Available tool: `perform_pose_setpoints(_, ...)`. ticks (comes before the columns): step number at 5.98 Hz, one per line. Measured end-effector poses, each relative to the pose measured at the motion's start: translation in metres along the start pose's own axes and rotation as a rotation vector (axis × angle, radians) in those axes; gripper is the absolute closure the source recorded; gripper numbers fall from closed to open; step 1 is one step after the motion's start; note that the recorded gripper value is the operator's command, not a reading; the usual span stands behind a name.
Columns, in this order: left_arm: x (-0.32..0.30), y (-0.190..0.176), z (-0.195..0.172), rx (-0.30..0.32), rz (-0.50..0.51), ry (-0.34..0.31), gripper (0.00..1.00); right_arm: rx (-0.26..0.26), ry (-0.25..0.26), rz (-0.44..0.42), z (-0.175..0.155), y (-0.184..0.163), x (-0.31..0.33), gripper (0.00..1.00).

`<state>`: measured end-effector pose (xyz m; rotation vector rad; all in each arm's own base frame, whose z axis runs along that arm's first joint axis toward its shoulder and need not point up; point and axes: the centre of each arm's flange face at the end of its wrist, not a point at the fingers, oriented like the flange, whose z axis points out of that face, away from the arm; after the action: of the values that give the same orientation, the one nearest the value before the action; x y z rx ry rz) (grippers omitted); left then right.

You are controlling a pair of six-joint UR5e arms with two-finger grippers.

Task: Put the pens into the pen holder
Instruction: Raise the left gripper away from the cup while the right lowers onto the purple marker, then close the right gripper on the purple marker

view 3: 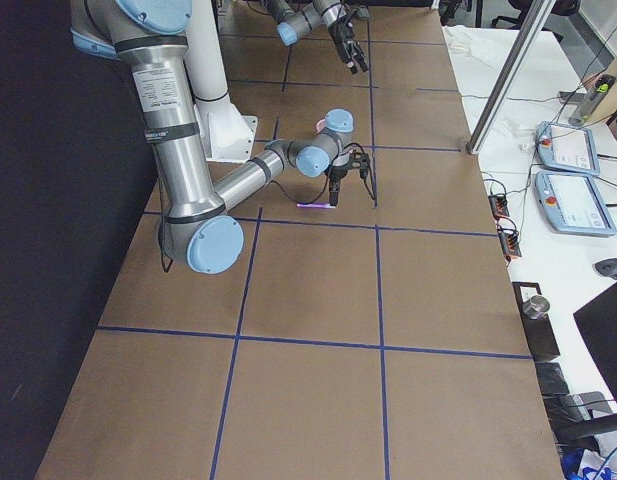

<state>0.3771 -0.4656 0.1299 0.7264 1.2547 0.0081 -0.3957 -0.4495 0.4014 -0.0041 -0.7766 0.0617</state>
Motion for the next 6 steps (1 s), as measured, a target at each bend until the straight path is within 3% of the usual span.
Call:
perform_pose_setpoints(1, -0.026, -0.023, -0.02, -0.088, -0.032, -0.052, 0.0, -0.006, 0.017, 0.003, 0.011, 0.006, -0.002, 0.0)
perform_pose_setpoints(2, -0.045, -0.032, -0.032, -0.13, -0.055, -0.073, 0.0, -0.008, 0.03, -0.004, 0.02, 0.011, -0.005, 0.0)
perform_pose_setpoints(4, -0.054, -0.034, -0.037, -0.147, -0.066, -0.084, 0.0, -0.017, 0.041, -0.025, 0.03, 0.017, -0.01, 0.0)
perform_pose_setpoints(6, -0.054, -0.034, -0.037, -0.147, -0.066, -0.083, 0.0, -0.005, 0.018, -0.078, 0.041, 0.013, -0.006, 0.02)
